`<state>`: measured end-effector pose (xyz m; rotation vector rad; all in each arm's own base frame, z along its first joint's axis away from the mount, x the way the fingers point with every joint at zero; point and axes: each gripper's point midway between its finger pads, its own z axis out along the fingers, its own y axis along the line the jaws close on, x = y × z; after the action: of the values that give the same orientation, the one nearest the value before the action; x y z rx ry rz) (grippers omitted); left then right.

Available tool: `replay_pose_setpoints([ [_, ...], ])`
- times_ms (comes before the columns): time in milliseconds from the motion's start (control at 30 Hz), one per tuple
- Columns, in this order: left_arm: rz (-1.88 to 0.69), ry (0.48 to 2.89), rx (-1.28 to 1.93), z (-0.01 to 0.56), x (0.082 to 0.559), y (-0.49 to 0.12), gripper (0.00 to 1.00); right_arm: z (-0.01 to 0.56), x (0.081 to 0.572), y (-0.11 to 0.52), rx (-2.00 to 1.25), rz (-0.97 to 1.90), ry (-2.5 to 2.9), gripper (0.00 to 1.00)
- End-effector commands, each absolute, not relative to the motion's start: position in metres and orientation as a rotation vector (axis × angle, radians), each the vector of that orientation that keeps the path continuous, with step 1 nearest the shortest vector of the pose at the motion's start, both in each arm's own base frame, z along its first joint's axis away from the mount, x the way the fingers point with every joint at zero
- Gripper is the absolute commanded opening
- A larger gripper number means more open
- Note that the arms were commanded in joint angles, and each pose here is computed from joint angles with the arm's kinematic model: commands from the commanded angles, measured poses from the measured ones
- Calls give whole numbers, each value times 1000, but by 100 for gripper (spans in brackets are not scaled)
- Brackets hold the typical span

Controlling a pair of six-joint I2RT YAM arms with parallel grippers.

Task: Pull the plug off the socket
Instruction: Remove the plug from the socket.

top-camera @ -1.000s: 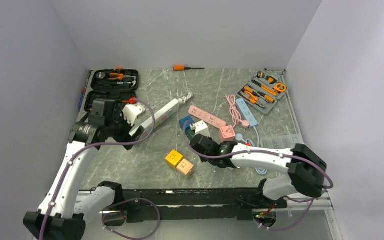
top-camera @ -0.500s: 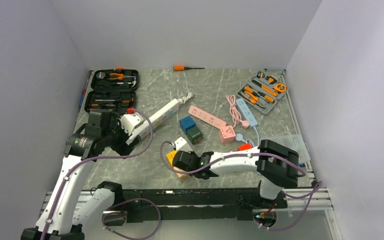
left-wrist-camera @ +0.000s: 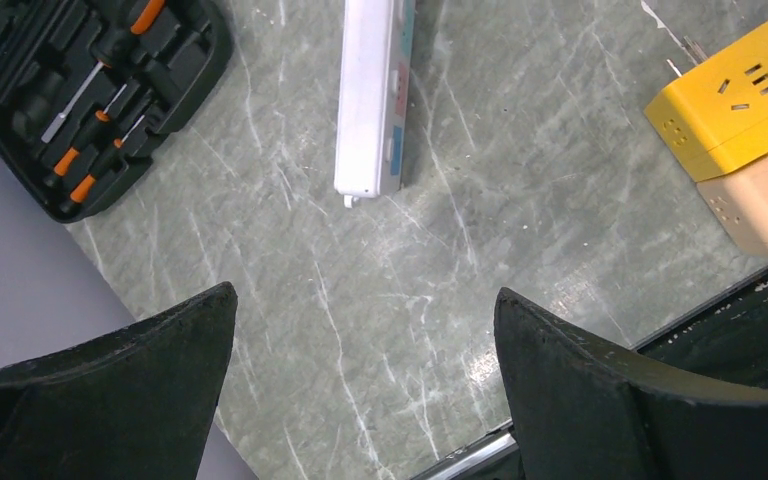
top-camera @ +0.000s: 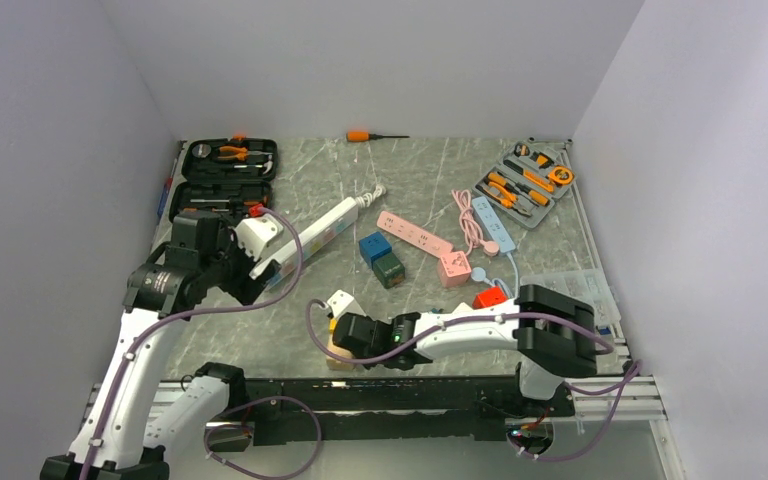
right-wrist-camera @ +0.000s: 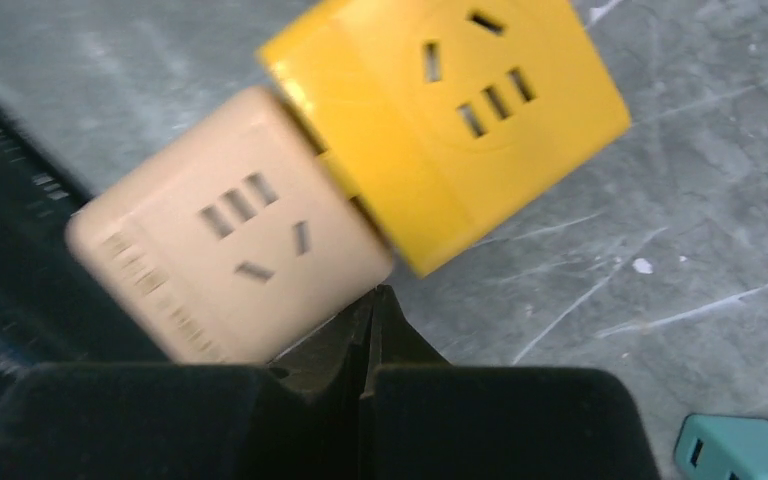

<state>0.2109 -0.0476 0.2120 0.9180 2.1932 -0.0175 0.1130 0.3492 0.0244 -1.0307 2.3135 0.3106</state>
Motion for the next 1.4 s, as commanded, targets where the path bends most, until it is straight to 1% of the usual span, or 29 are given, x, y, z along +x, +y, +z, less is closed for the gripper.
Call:
replay_pose_setpoints([
  [0,28,2169,867,220,221,-43,100,69,97,373,-1053,541,2230,0],
  [133,28,2181,824,230,230,-44,99,94,82,389,-1101,712,2157,0],
  [200,27,2178,801,236,236,-45,99,99,77,398,-1117,753,2140,0],
  [500,44,2184,762,255,243,-43,99,82,76,428,-1224,739,2107,0],
  [667,73,2166,774,264,238,-38,99,75,93,444,-1237,666,2081,0],
  [767,75,2168,774,266,235,-37,99,78,112,455,-1206,643,2078,0],
  [933,64,2177,797,261,229,-38,99,101,127,460,-1181,703,2056,1],
  [967,63,2174,804,260,228,-38,99,107,126,459,-1191,708,2044,10],
  [1000,65,2175,809,259,228,-38,99,115,124,456,-1206,718,2026,27],
  [1033,68,2174,814,257,228,-38,99,122,124,453,-1209,719,2009,53],
  [1067,69,2175,817,255,229,-37,99,129,125,448,-1208,714,1992,74],
  [1100,66,2176,824,253,229,-38,99,137,125,444,-1202,718,1974,88],
  [1133,63,2179,829,250,229,-38,99,142,124,439,-1200,724,1955,97],
  [1167,56,2182,835,248,229,-39,100,146,123,436,-1201,733,1934,99],
  [1233,49,2185,833,246,230,-41,99,147,126,427,-1184,705,1930,100],
  [1367,32,2191,837,243,233,-43,99,129,135,411,-1144,599,1990,100],
])
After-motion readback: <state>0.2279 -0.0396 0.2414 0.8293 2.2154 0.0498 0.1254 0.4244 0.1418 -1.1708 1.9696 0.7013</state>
